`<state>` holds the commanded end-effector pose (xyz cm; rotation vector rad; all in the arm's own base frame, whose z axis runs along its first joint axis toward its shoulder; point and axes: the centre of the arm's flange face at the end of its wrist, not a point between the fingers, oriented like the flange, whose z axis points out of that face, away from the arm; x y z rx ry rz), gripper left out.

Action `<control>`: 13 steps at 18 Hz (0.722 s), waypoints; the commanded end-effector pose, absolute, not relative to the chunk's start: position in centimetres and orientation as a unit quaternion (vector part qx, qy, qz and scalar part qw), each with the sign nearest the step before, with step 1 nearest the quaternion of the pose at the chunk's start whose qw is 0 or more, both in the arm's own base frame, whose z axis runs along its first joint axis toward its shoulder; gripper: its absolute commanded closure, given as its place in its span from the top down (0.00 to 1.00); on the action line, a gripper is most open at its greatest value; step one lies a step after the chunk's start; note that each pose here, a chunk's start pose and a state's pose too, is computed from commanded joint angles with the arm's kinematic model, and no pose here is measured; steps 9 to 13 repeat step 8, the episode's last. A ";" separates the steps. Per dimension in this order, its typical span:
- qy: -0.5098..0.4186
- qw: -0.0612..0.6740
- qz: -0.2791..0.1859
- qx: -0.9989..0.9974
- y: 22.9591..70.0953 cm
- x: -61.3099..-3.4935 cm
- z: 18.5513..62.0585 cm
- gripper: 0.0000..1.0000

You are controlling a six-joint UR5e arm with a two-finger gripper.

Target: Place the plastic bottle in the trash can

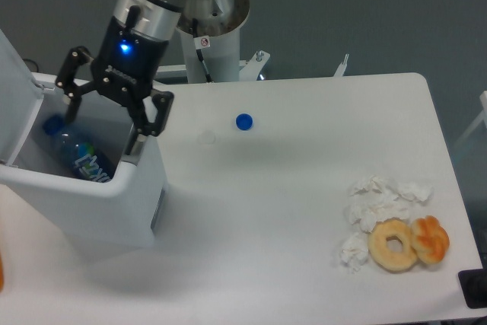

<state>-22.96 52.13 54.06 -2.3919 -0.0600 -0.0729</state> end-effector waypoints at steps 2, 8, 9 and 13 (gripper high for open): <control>-0.008 0.357 -0.002 -0.934 52.1 -23.3 54.2 1.00; 0.037 0.337 0.032 -0.940 51.4 -23.6 53.6 1.00; 0.037 0.337 0.032 -0.940 51.4 -23.6 53.6 1.00; 0.037 0.337 0.032 -0.940 51.4 -23.6 53.6 1.00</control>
